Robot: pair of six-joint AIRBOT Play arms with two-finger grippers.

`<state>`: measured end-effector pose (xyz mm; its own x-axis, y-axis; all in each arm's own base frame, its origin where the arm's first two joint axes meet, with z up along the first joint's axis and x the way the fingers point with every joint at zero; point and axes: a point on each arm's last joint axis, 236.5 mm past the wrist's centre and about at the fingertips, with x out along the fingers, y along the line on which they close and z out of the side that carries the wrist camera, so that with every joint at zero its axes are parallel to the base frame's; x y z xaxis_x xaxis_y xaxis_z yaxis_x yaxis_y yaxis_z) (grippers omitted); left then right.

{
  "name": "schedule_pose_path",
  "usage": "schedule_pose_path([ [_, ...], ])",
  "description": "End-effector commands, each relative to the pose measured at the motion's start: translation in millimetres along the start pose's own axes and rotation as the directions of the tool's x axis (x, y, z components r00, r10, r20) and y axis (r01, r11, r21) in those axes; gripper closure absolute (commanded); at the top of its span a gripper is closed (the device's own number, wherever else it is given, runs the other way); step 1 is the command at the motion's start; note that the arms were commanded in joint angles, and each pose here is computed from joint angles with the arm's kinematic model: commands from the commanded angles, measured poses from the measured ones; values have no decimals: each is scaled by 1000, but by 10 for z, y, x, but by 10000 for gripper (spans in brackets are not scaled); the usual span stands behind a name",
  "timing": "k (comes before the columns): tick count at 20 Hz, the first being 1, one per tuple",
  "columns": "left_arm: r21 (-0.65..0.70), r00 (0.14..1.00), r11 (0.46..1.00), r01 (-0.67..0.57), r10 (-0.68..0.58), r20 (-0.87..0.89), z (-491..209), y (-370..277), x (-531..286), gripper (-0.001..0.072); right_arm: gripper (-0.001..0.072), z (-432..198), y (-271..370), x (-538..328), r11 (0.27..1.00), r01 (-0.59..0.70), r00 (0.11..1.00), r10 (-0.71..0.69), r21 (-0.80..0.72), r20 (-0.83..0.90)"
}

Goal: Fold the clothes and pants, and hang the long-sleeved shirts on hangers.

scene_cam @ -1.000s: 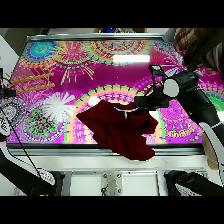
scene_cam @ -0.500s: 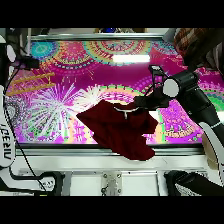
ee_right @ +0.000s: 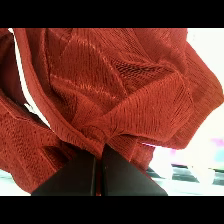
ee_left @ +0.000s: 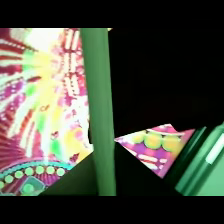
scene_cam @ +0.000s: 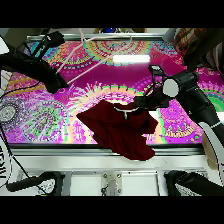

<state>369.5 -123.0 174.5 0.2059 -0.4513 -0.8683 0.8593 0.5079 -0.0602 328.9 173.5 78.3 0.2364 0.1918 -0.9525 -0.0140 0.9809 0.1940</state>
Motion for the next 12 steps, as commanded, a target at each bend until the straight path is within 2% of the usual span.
schedule_pose_path([
  [1, 147, 991, 980, 136, -135, -16, -90, -296, -70, 687, 695, -4, 2, 6, 1000, 0, 1000, 0, -1, -2],
  [3, 220, 992, 968, 123, -123, -12, -134, -231, -99, 688, 695, -4, 2, 6, 1000, 0, 1000, 0, -1, -2],
  [6, 208, 996, 975, 78, -86, 27, -317, 28, -254, 688, 695, -4, 2, 6, 1000, 0, 1000, 0, -1, -2],
  [10, 179, 984, 973, 146, -161, 76, -573, 69, -145, 687, 695, -9, 16, 6, 1000, -6, 1000, 6, 1, -4],
  [12, 168, 967, 957, 238, -250, 53, -852, -10, 96, 687, 695, 26, 11, -69, 999, -14, 1000, 14, -33, 2],
])
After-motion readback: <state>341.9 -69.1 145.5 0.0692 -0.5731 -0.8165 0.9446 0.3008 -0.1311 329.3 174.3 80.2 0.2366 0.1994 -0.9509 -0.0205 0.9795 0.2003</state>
